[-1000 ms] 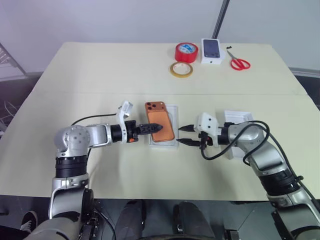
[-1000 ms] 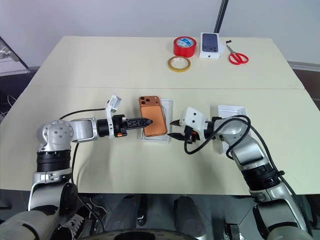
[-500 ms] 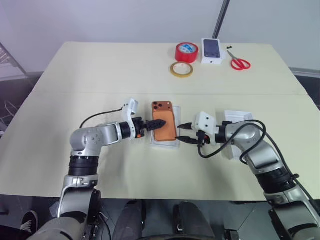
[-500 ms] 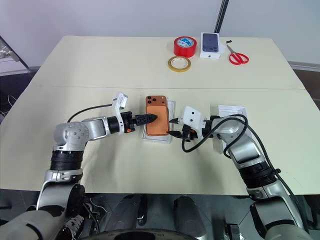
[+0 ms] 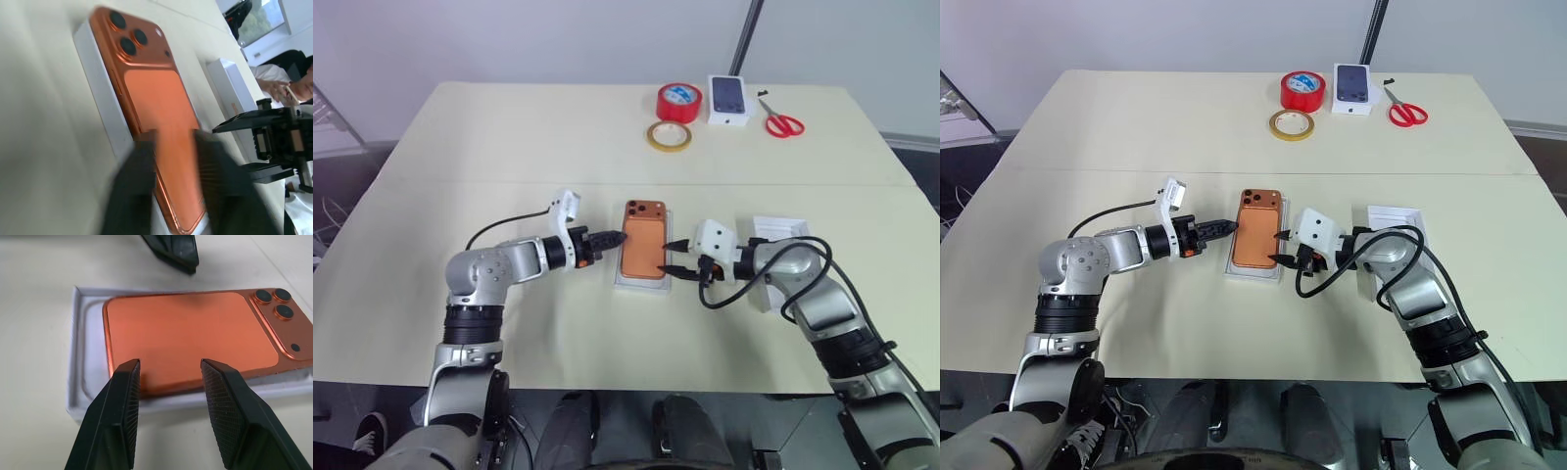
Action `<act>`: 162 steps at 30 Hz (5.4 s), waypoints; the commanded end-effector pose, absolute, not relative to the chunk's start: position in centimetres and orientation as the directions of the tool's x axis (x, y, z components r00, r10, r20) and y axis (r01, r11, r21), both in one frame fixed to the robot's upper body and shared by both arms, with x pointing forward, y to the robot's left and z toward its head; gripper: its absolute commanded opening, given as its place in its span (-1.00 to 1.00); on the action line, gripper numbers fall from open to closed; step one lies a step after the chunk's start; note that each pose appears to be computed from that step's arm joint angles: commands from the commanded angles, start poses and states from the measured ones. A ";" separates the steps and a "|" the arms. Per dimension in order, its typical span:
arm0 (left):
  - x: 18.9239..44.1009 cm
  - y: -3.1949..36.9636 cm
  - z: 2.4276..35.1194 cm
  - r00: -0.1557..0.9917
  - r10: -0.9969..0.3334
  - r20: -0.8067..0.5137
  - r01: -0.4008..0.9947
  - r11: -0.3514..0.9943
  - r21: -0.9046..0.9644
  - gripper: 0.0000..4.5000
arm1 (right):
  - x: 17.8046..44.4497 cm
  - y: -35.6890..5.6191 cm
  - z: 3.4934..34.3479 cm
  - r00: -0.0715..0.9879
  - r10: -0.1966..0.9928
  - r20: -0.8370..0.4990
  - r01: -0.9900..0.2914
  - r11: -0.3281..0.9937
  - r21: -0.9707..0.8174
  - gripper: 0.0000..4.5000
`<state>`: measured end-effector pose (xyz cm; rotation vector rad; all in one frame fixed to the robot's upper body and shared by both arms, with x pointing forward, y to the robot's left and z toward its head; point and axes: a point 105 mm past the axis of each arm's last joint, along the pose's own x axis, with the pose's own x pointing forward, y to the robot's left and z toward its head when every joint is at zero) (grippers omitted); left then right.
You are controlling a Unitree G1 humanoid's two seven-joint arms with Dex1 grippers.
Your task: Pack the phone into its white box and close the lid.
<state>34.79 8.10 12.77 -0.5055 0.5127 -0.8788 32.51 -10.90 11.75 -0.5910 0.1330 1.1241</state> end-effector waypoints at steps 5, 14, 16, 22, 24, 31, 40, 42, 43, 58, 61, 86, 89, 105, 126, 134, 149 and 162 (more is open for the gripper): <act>35.5 7.8 12.9 0.573 -0.791 -0.216 0.601 0.584 -0.545 -0.96 | 34.0 -11.3 13.6 0.519 0.790 -0.326 -0.813 0.338 -0.474 -0.10; 37.0 9.6 14.5 0.654 -0.743 -0.139 0.590 0.617 -0.521 -0.99 | 36.5 -11.9 16.1 0.639 0.751 -0.165 -0.713 0.498 -0.494 -0.10; 37.3 9.8 14.7 0.669 -0.734 -0.120 0.577 0.615 -0.537 -0.99 | 36.9 -11.5 15.9 0.652 0.743 -0.153 -0.700 0.511 -0.498 -0.10; 37.6 10.7 14.0 0.692 -0.707 -0.143 0.555 0.649 -0.520 -1.00 | 38.7 -8.9 15.3 0.685 0.723 -0.083 -0.667 0.578 -0.470 -0.99; 37.5 10.8 13.8 0.693 -0.704 -0.156 0.556 0.660 -0.505 -1.00 | 39.2 -8.4 14.8 0.696 0.712 -0.088 -0.656 0.582 -0.481 -0.99; 37.2 10.6 13.6 0.695 -0.702 -0.157 0.553 0.661 -0.507 -1.00 | 37.8 -7.7 10.0 0.606 0.734 -0.305 -0.738 0.377 -0.559 -0.99; 37.1 10.6 13.3 0.702 -0.693 -0.166 0.539 0.668 -0.512 -1.00 | 33.8 -7.6 8.2 0.428 0.800 -0.421 -0.855 0.207 -0.476 -0.99; 37.2 10.6 13.3 0.703 -0.692 -0.165 0.543 0.672 -0.503 -1.00 | 34.7 -7.6 9.1 0.477 0.793 -0.379 -0.833 0.270 -0.484 -0.99; 37.1 10.4 13.2 0.697 -0.697 -0.166 0.543 0.666 -0.512 -1.00 | 35.1 -7.7 9.6 0.500 0.791 -0.354 -0.820 0.299 -0.489 -0.99; 35.6 7.8 9.1 0.590 -0.712 -0.380 0.733 0.670 -0.118 -1.00 | 36.1 -15.2 11.8 0.658 0.673 -0.339 -0.727 0.447 -0.522 -0.99; 35.2 6.4 8.2 0.539 -0.736 -0.409 0.769 0.628 -0.118 -1.00 | 35.5 -14.9 10.7 0.633 0.676 -0.377 -0.748 0.408 -0.524 -0.99; 31.6 -9.4 10.8 0.069 -0.944 -0.323 0.972 0.136 -0.192 -1.00 | 30.9 -21.7 10.3 0.675 0.565 -0.475 -0.738 0.509 -0.442 -0.99; 32.7 -8.7 10.5 0.129 -0.933 -0.337 0.968 0.192 -0.161 -1.00 | 30.6 -21.4 10.2 0.654 0.581 -0.484 -0.756 0.512 -0.408 -0.99; 32.8 -7.0 9.7 0.150 -0.927 -0.345 0.960 0.220 -0.172 -1.00 | 30.6 -23.0 10.0 0.653 0.524 -0.547 -0.757 0.478 -0.445 -0.99; 34.5 1.3 13.8 0.332 -0.925 -0.186 0.940 0.341 -0.017 0.54 | 31.2 -25.4 14.6 0.731 0.484 -0.481 -0.680 0.581 -0.448 0.76; 34.3 6.8 15.7 0.398 -0.912 -0.100 0.901 0.367 0.233 0.54 | 32.6 -27.4 15.7 0.830 0.315 -0.461 -0.533 0.692 -0.487 0.99; 31.3 11.5 15.2 0.333 -0.938 -0.098 0.911 0.293 0.289 0.54 | 29.9 -25.8 13.9 0.825 0.150 -0.544 -0.291 0.939 -0.184 0.99; 30.3 11.0 14.2 0.302 -0.944 -0.136 0.921 0.251 0.299 0.54 | 26.6 -25.9 12.3 0.745 0.089 -0.661 -0.242 0.959 -0.144 0.99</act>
